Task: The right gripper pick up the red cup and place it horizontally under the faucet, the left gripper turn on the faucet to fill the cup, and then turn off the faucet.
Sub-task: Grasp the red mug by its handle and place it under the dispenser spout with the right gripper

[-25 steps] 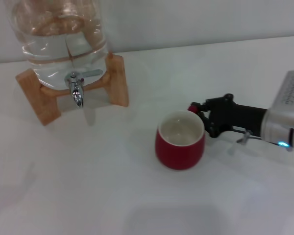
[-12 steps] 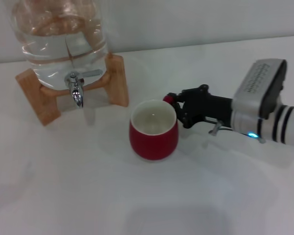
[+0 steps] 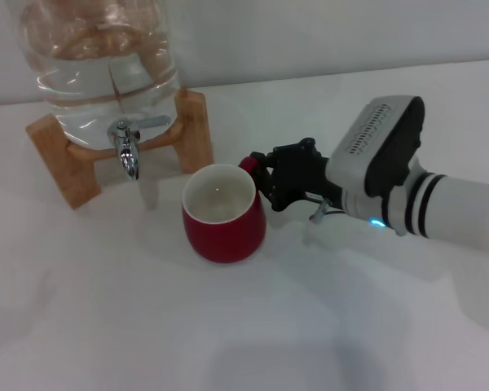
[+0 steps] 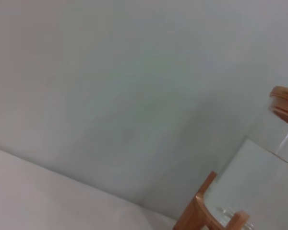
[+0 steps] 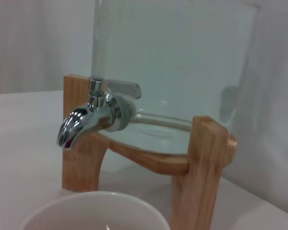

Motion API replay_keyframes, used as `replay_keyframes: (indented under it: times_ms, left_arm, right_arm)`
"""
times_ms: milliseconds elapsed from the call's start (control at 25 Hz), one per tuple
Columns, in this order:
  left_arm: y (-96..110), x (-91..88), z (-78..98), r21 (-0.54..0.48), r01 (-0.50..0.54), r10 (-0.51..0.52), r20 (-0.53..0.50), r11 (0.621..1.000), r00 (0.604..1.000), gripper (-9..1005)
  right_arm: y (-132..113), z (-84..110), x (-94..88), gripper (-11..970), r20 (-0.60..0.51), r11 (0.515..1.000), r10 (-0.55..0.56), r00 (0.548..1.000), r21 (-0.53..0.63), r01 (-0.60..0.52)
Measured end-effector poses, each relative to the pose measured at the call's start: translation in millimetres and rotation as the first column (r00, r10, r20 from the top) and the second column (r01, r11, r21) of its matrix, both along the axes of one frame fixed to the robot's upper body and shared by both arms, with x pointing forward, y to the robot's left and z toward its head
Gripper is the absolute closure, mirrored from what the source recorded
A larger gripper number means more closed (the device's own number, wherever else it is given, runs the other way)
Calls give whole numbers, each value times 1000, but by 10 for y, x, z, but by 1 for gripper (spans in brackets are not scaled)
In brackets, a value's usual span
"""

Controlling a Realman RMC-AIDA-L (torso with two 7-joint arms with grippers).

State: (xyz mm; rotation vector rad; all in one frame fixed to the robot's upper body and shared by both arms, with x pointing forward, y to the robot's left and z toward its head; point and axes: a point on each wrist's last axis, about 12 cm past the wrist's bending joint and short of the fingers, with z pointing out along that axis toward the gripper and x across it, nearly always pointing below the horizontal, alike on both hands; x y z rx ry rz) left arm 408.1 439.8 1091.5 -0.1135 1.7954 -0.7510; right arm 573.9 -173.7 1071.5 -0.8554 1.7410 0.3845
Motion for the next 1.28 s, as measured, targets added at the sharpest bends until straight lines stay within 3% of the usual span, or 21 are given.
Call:
replay_keyframes:
  times_ms: [800, 1280]
  left_arm:
    - [-31, 6, -16, -3, 16, -16, -8, 1000, 1000, 107]
    - [-33, -1, -15, -6, 18, -18, -7, 1000, 1000, 107]
  right_arm:
    - [548, 86, -3, 841, -10, 998, -5, 1000, -60, 5]
    - [679, 98, 63, 841, -27, 996, -53, 998, -79, 50]
